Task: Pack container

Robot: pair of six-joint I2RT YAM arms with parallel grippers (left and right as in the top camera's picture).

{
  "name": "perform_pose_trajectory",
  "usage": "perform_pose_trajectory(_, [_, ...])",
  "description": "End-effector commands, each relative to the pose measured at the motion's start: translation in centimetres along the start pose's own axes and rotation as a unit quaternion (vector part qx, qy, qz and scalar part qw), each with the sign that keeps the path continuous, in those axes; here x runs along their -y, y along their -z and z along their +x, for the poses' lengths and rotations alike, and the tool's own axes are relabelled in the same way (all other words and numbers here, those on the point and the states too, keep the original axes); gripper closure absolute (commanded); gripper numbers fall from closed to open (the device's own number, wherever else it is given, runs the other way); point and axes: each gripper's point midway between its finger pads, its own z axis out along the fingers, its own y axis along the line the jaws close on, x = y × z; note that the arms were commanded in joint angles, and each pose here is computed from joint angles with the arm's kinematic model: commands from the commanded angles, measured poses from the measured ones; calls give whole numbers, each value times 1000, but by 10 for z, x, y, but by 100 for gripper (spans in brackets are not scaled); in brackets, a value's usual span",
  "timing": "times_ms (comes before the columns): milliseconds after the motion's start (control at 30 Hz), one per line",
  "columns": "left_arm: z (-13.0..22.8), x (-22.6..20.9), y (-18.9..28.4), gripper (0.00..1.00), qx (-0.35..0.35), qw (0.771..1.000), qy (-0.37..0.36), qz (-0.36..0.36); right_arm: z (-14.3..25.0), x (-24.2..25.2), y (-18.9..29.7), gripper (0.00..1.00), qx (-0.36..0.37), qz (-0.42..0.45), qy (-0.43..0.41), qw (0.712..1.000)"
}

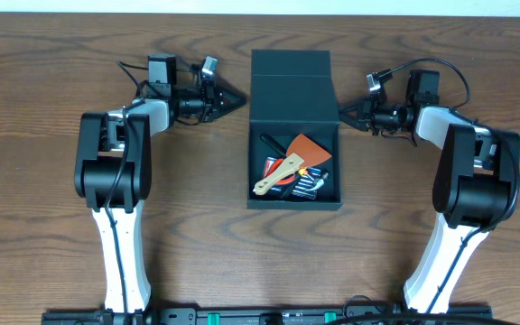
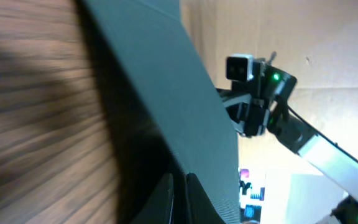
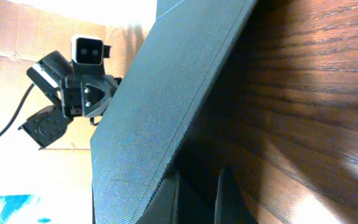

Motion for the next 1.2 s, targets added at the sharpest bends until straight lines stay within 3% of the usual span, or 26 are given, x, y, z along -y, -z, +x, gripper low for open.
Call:
perform_pose_trajectory(0, [-9,-12,6,95,22,999,15,-26,7,-9,-5,99,-15,-25,12,999])
perform_pose_trajectory(233, [5,-19,0,94,3,999,37,-36,7,-8,-5,99,-14,-23,12,1000])
perform_pose_trajectory(700, [27,-7,-37,94,-37,999,14,-30,8,-8,-5,99,-16,-23,8,1000])
perform_pose_trajectory(1167, [22,32,-37,94,-62,996,-25,52,17,-17,-14,99,-33,-39,45,998])
